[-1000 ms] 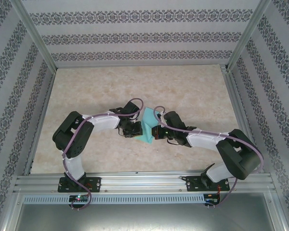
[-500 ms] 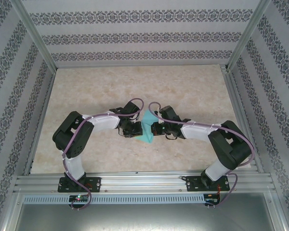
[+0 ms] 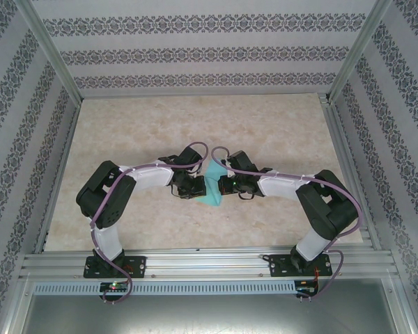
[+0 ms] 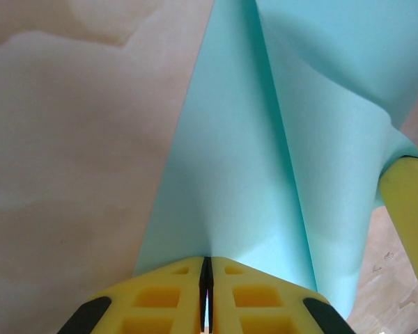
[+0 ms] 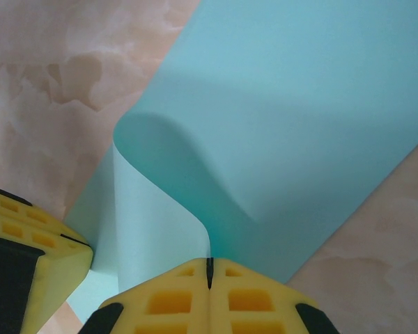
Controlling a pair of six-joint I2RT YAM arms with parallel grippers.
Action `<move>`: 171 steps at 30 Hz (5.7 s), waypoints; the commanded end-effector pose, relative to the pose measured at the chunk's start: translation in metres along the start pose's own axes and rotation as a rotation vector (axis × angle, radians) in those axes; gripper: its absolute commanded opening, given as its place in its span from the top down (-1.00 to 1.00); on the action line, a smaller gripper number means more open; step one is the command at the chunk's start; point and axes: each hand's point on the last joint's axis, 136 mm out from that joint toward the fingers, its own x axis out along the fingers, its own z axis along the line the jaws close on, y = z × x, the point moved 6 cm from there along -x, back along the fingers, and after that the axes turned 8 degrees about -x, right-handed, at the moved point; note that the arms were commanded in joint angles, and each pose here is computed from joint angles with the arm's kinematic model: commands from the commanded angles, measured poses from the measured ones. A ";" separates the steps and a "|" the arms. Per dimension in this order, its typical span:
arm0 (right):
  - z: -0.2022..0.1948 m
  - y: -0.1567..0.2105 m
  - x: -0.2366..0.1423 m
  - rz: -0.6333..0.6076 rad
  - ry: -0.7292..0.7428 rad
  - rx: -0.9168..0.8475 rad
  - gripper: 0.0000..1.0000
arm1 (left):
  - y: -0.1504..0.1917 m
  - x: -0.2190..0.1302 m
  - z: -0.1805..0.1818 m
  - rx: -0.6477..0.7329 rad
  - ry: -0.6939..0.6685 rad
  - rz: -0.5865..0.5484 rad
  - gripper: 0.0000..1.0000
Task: Fold a paper plane with a square sheet of paper (pick it up from the middle)
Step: Fold the triangle a second time at the center of the table.
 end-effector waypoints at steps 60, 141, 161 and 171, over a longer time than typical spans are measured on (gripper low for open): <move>-0.010 0.003 0.011 0.063 0.058 -0.027 1.00 | 0.003 0.000 0.003 0.015 -0.034 -0.016 0.65; 0.031 0.018 0.010 0.133 -0.217 0.347 0.86 | -0.033 0.035 0.005 -0.126 0.272 0.007 1.00; 0.020 0.054 0.009 0.215 -0.165 0.367 0.81 | -0.033 0.039 0.011 -0.139 0.226 0.009 1.00; 0.013 0.077 0.003 0.280 -0.130 0.412 0.80 | -0.032 0.042 0.018 -0.160 0.200 0.005 1.00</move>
